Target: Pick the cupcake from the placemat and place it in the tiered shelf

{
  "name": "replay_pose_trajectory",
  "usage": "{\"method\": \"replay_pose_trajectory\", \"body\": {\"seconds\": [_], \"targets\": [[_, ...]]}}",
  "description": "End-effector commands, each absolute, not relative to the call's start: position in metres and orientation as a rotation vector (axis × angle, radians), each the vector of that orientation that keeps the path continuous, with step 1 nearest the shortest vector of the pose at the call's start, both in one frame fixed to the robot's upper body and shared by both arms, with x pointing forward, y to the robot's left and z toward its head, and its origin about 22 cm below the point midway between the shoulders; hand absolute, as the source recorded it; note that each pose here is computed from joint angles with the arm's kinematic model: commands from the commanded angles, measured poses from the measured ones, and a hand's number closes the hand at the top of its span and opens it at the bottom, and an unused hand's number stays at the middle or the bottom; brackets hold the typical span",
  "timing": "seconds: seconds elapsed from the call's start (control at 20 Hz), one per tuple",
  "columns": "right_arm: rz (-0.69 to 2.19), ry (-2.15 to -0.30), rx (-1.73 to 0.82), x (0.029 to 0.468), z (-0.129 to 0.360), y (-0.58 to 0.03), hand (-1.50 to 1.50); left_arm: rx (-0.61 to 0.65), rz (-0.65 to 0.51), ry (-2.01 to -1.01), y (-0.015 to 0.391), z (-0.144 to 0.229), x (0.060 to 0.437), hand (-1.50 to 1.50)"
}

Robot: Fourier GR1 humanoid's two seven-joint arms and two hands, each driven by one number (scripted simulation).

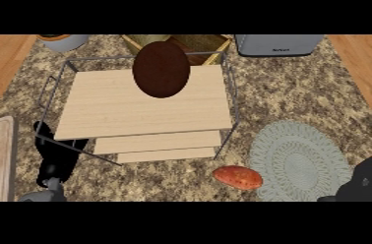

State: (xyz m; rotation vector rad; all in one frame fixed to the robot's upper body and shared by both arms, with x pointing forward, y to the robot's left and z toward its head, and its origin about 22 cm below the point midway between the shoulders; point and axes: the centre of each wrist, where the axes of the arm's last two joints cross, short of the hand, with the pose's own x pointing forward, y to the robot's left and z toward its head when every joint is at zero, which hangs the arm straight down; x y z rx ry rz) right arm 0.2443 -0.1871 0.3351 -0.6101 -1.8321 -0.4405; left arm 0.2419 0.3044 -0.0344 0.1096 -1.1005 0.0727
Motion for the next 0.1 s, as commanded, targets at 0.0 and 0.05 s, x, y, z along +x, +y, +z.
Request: {"method": "replay_pose_trajectory", "body": {"seconds": [0.0, 0.05], "targets": [[-0.408, -1.745, -0.598, 0.211, 0.334, -0.224, -1.50, 0.110, 0.065, -1.110, 0.291, -0.032, 0.249, 0.00], [-0.410, -1.736, -0.583, 0.213, 0.342, -0.235, -1.50, 0.106, 0.068, -1.126, 0.301, -0.028, 0.251, 0.00]]}}
